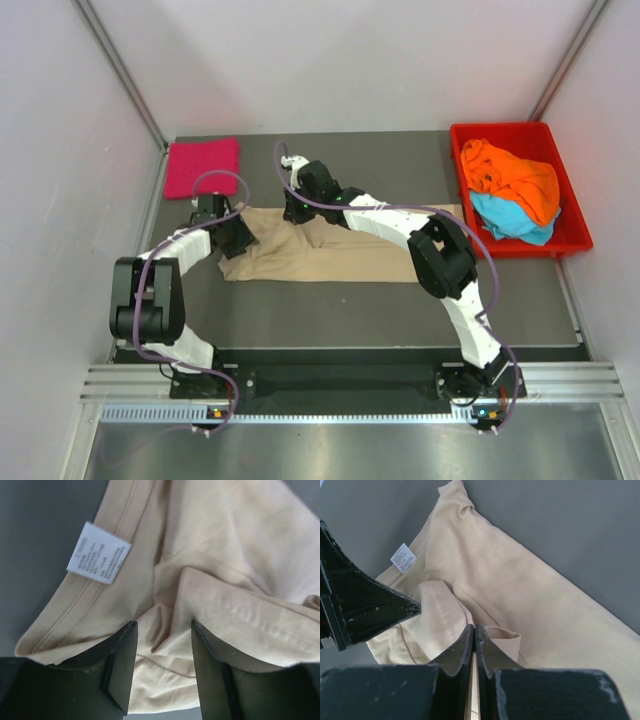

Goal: Fold and stack the t-shirts
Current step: Fold the tshirt

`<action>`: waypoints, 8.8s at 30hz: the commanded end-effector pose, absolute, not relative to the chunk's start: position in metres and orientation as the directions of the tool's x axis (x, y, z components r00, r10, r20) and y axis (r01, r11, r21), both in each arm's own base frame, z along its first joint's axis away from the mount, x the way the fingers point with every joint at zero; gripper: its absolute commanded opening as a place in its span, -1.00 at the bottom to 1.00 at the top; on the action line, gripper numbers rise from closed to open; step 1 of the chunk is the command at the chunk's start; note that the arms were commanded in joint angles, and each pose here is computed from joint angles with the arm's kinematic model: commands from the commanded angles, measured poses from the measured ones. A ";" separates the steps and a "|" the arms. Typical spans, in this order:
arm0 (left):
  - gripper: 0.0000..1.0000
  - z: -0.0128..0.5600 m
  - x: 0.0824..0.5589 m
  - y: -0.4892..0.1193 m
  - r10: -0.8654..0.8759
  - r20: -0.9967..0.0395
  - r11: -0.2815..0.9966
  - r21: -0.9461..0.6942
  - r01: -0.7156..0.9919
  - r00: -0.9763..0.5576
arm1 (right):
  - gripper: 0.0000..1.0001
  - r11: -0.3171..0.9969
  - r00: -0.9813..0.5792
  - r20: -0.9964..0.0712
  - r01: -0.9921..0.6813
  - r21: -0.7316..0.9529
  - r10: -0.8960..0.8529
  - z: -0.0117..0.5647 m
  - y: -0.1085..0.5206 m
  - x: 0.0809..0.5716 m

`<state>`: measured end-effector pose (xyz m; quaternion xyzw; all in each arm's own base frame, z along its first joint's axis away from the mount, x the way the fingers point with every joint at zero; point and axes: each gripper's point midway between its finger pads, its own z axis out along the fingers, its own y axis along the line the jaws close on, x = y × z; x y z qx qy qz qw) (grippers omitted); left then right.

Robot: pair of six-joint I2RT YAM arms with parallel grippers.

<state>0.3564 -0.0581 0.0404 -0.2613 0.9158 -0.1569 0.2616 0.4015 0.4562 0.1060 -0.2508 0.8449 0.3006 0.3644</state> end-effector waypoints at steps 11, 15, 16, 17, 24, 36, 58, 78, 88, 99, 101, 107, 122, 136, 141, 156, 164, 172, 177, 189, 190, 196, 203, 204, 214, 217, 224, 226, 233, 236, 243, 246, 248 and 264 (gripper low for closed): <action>-0.47 0.089 0.404 -0.079 -0.496 -0.533 0.818 -0.552 -0.163 -0.685 | -1.00 0.677 -0.579 -0.800 -0.653 0.339 -0.158 0.121 0.459 0.415; -0.77 0.085 0.406 -0.081 -0.499 -0.521 0.814 -0.556 -0.169 -0.693 | -1.00 0.678 -0.577 -0.802 -0.652 0.339 -0.153 0.124 0.458 0.415; -0.91 0.086 0.407 -0.080 -0.502 -0.522 0.813 -0.557 -0.169 -0.690 | -1.00 0.678 -0.577 -0.802 -0.652 0.339 -0.153 0.125 0.458 0.415; -1.00 0.087 0.409 -0.080 -0.503 -0.526 0.812 -0.560 -0.166 -0.686 | -1.00 0.679 -0.575 -0.804 -0.652 0.339 -0.151 0.126 0.458 0.416; -1.00 0.113 0.419 -0.077 -0.504 -0.591 0.818 -0.561 -0.127 -0.630 | -1.00 0.699 -0.553 -0.824 -0.637 0.325 -0.121 0.136 0.448 0.421; -1.00 0.116 0.440 -0.082 -0.490 -0.660 0.815 -0.578 -0.031 -0.570 | -1.00 0.767 -0.560 -0.826 -0.555 0.323 -0.057 0.129 0.430 0.435; -0.04 0.090 0.423 -0.069 -0.466 -0.550 0.853 -0.487 -0.187 -0.693 | -1.00 0.823 -0.569 -0.822 -0.471 0.317 -0.008 0.125 0.418 0.447; -1.00 0.125 0.432 -0.095 -0.387 -0.699 0.876 -0.482 -0.005 -0.602 | -1.00 0.880 -0.547 -0.837 -0.406 0.247 -0.017 0.147 0.406 0.425; -1.00 0.102 0.448 -0.077 -0.370 -0.722 0.918 -0.380 -0.111 -0.585 | -0.99 0.920 -0.584 -0.811 -0.341 0.195 -0.044 0.126 0.411 0.440; -0.37 0.112 0.458 -0.045 -0.423 -0.670 0.904 -0.263 -0.337 -0.611 | -0.33 0.977 -0.668 -0.744 -0.138 0.160 0.027 0.116 0.365 0.456; -0.32 0.124 0.445 -0.039 -0.440 -0.653 0.892 -0.242 -0.381 -0.616 | -0.33 0.973 -0.668 -0.743 -0.143 0.183 0.042 0.128 0.356 0.447; -0.34 0.098 0.386 -0.064 -0.480 -0.516 0.877 -0.306 -0.371 -0.710 | -0.41 0.953 -0.672 -0.740 -0.207 0.224 0.028 0.153 0.346 0.421; -0.42 0.025 0.279 0.003 -0.564 -0.464 0.753 0.051 -0.657 -0.683 | -0.41 0.932 -0.698 -0.716 -0.241 0.270 0.027 0.161 0.306 0.386; -0.21 0.084 0.277 0.023 -0.646 -0.594 0.633 -0.064 -0.772 -0.480 | -0.31 0.936 -0.697 -0.711 -0.186 0.298 0.088 0.164 0.255 0.374; -0.09 0.065 0.287 -0.022 -0.666 -0.499 0.726 -0.266 -0.634 -0.554 | -0.29 0.933 -0.697 -0.709 -0.173 0.315 0.110 0.167 0.240 0.373; -0.64 0.010 0.262 0.024 -0.709 -0.502 0.596 -0.048 -0.802 -0.496 | -0.22 0.940 -0.738 -0.675 -0.231 0.251 -0.001 0.139 0.229 0.374; -0.23 0.029 0.258 0.041 -0.704 -0.548 0.573 -0.064 -0.817 -0.451 | -0.22 0.958 -0.758 -0.652 -0.197 0.211 -0.012 0.121 0.207 0.350; -0.08 0.070 0.268 0.057 -0.738 -0.588 0.494 -0.134 -0.859 -0.332 | -0.22 0.997 -0.788 -0.615 -0.025 0.072 0.024 0.088 0.137 0.349; 0.00 0.079 0.283 0.019 -0.785 -0.512 0.560 -0.348 -0.752 -0.348 | -0.16 0.996 -0.778 -0.628 -0.059 0.064 -0.006 0.083 0.130 0.380; 0.11 0.044 0.280 0.021 -0.785 -0.498 0.557 -0.305 -0.772 -0.369 | -0.14 0.901 -0.787 -0.484 0.433 0.012 0.384 0.069 0.047 0.335; 0.07 0.039 0.279 0.024 -0.781 -0.500 0.556 -0.286 -0.780 -0.373 | -0.14 0.886 -0.782 -0.472 0.464 -0.004 0.407 0.065 0.041 0.322; -0.26 0.026 0.285 0.034 -0.765 -0.519 0.550 -0.219 -0.806 -0.381 | -0.09 0.815 -0.697 -0.507 0.579 0.020 0.507 0.070 0.014 0.280; -0.92 0.024 0.281 0.042 -0.741 -0.552 0.563 -0.198 -0.802 -0.383 | -0.08 0.774 -0.654 -0.505 0.631 0.048 0.564 0.052 -0.005 0.262; -0.92 0.026 0.282 0.042 -0.739 -0.557 0.564 -0.203 -0.800 -0.379 | -0.08 0.777 -0.658 -0.499 0.627 0.052 0.564 0.047 -0.004 0.260; -0.88 0.040 0.282 0.045 -0.730 -0.574 0.564 -0.200 -0.801 -0.370 | -0.13 0.773 -0.665 -0.476 0.632 0.051 0.575 0.023 0.000 0.265; -0.92 0.041 0.282 0.045 -0.728 -0.579 0.564 -0.205 -0.800 -0.366 | -0.33 0.769 -0.681 -0.456 0.639 0.010 0.573 0.015 -0.004 0.250; -0.97 0.035 0.284 0.051 -0.715 -0.583 0.564 -0.156 -0.811 -0.385 | -1.00 0.784 -0.699 -0.446 0.621 0.008 0.558 0.015 -0.004 0.226; -1.00 0.033 0.286 0.053 -0.712 -0.577 0.562 -0.126 -0.818 -0.400 | -1.00 0.786 -0.705 -0.421 0.617 0.032 0.570 0.012 0.003 0.219; -1.00 0.050 0.293 0.081 -0.673 -0.649 0.516 -0.068 -0.854 -0.355 | -1.00 0.790 -0.735 -0.334 0.610 0.056 0.591 0.004 0.019 0.188; -1.00 0.058 0.300 0.079 -0.687 -0.657 0.507 -0.128 -0.853 -0.310 | -0.92 0.796 -0.747 -0.325 0.605 0.032 0.581 0.007 0.023 0.176; -0.36 0.068 0.294 0.084 -0.674 -0.665 0.503 -0.097 -0.859 -0.321 | -0.49 0.818 -0.767 -0.335 0.574 0.020 0.547 0.024 0.040 0.162; -0.10 0.085 0.294 0.091 -0.675 -0.685 0.486 -0.135 -0.863 -0.273 | -0.43 0.827 -0.762 -0.363 0.560 0.046 0.536 0.043 0.045 0.173; -0.03 0.095 0.293 0.097 -0.683 -0.691 0.469 -0.166 -0.868 -0.237 | -0.34 0.834 -0.758 -0.384 0.548 0.063 0.527 0.057 0.048 0.181; -0.13 0.090 0.274 0.046 -0.829 -0.519 0.481 -0.473 -0.738 -0.208 | 0.28 0.746 -0.544 -0.809 -0.629 0.218 -0.223 0.236 0.255 0.378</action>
